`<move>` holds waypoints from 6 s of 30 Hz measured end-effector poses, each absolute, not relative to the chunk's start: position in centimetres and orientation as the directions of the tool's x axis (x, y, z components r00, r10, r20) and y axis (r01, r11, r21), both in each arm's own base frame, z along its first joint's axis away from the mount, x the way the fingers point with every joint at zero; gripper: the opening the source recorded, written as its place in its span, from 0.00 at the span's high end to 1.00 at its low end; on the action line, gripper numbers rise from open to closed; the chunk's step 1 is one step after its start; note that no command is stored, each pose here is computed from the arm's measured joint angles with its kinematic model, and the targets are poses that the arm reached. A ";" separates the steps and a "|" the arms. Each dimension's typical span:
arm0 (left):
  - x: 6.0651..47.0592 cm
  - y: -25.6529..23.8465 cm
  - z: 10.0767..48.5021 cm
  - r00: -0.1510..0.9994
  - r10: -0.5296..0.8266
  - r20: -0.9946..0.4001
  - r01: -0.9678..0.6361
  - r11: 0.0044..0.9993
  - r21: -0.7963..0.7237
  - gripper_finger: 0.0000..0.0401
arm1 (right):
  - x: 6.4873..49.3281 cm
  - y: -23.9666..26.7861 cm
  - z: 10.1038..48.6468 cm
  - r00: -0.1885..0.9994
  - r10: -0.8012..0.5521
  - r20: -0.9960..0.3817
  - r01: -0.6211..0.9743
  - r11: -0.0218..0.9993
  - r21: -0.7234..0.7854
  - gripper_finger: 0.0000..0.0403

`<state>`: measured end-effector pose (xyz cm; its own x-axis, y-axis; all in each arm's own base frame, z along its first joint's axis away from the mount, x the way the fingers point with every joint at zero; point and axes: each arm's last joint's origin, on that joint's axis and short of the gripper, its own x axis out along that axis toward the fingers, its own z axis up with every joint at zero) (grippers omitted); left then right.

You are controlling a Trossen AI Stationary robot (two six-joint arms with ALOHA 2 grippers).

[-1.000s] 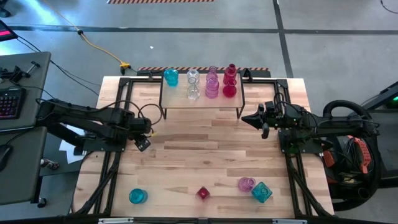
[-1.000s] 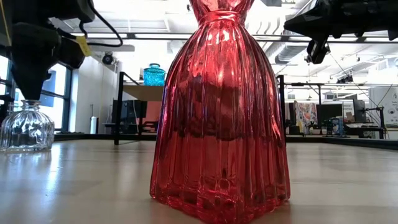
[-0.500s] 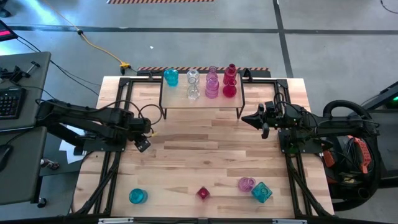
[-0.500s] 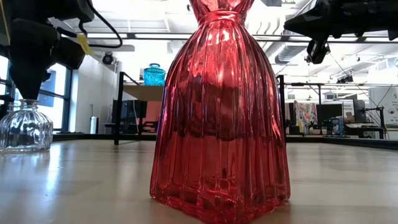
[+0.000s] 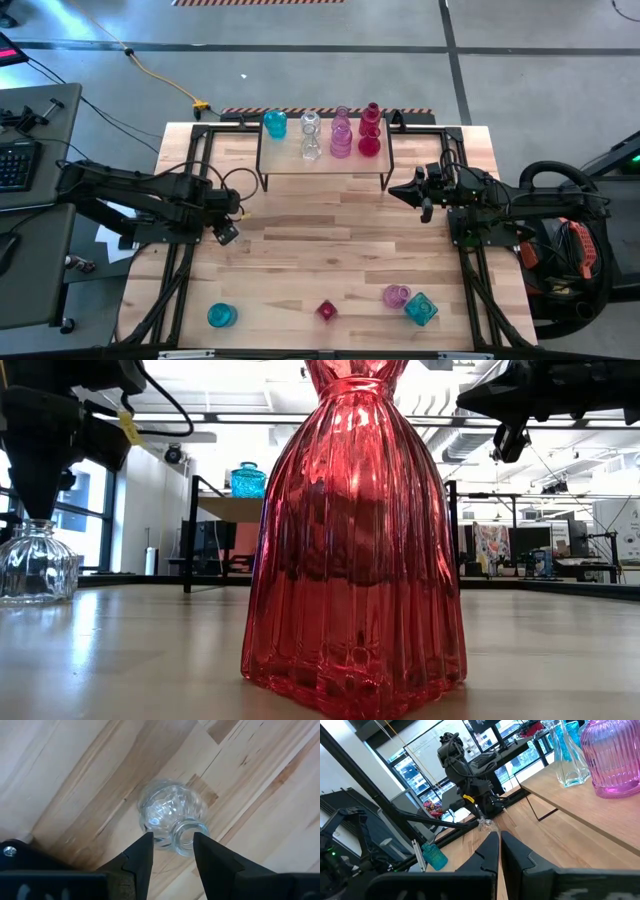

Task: Sort vases onto shelf
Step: Put the transparent vase on the shelf aligned with the other transparent vase

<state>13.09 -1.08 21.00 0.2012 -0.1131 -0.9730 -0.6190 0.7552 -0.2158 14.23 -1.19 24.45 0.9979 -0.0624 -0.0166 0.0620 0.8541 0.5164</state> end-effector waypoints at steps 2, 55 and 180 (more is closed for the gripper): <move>13.2 -1.1 20.9 0.191 -0.113 -0.975 -0.614 0.762 -0.208 0.68 | 14.2 -1.2 24.5 0.998 -0.062 -0.017 0.061 0.854 0.516 1.00; 17.8 3.1 29.3 0.430 0.011 -0.903 -0.435 0.879 -0.197 0.97 | 14.2 -1.2 24.5 0.998 -0.062 -0.016 0.061 0.854 0.516 1.00; 35.7 12.0 35.7 0.320 0.224 -0.920 0.491 0.792 0.363 0.86 | 14.2 -1.2 24.4 0.998 -0.062 -0.018 0.062 0.854 0.516 1.00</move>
<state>35.66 12.03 35.72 0.3203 0.2238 -0.9205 0.4909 0.7918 0.3633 14.23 -1.19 24.43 0.9979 -0.0617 -0.0176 0.0620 0.8541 0.5164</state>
